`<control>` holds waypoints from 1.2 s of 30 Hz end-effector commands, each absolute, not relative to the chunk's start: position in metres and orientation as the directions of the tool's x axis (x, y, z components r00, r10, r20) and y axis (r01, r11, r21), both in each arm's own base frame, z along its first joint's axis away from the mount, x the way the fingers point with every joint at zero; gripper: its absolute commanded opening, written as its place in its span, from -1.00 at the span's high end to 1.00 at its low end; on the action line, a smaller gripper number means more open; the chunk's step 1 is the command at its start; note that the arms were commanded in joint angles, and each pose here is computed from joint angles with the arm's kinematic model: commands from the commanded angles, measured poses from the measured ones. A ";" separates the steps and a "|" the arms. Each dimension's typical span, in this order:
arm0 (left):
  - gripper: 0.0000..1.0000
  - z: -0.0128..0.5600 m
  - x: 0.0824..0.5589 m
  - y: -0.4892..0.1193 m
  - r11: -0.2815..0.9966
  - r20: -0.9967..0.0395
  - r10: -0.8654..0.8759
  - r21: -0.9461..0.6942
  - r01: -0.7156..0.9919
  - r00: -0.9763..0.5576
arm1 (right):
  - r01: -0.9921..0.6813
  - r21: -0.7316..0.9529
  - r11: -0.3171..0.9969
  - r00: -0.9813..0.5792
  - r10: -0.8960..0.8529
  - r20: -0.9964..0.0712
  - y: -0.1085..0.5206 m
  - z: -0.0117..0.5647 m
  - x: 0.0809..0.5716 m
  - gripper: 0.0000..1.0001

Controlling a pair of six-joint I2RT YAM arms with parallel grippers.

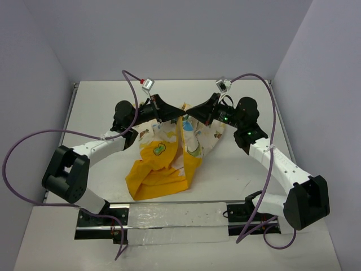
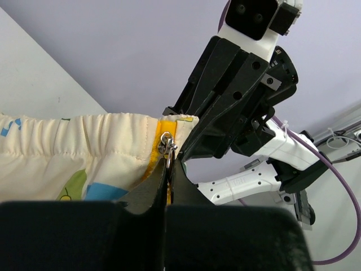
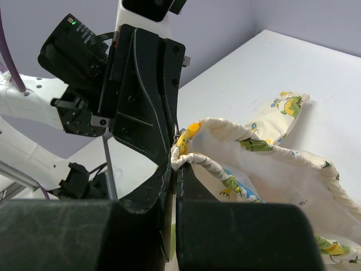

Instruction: Zip up the jacket

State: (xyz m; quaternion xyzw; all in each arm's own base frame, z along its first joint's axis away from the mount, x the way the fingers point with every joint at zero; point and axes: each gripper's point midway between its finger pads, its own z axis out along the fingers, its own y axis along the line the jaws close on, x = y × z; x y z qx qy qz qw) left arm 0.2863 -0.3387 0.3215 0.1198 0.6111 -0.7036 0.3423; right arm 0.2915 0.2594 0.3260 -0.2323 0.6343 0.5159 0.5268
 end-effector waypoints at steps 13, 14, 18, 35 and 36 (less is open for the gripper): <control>0.75 0.320 0.270 -0.334 -0.052 -0.602 -0.352 -0.752 0.658 -0.717 | -0.876 0.313 0.366 -0.224 0.266 -0.938 0.259 0.360 0.291 1.00; 0.56 0.321 0.271 -0.334 -0.047 -0.603 -0.355 -0.751 0.658 -0.714 | -0.876 0.316 0.365 -0.227 0.266 -0.937 0.259 0.359 0.291 1.00; -0.01 0.327 0.272 -0.335 -0.044 -0.617 -0.346 -0.742 0.669 -0.707 | -0.877 0.319 0.359 -0.232 0.266 -0.936 0.260 0.357 0.288 1.00; 0.37 0.327 0.284 -0.338 -0.015 -0.610 -0.361 -0.752 0.659 -0.705 | -0.884 0.324 0.337 -0.248 0.249 -0.936 0.265 0.358 0.290 1.00; 0.31 0.326 0.284 -0.337 -0.007 -0.609 -0.362 -0.756 0.655 -0.706 | -0.884 0.322 0.339 -0.247 0.245 -0.937 0.265 0.357 0.290 1.00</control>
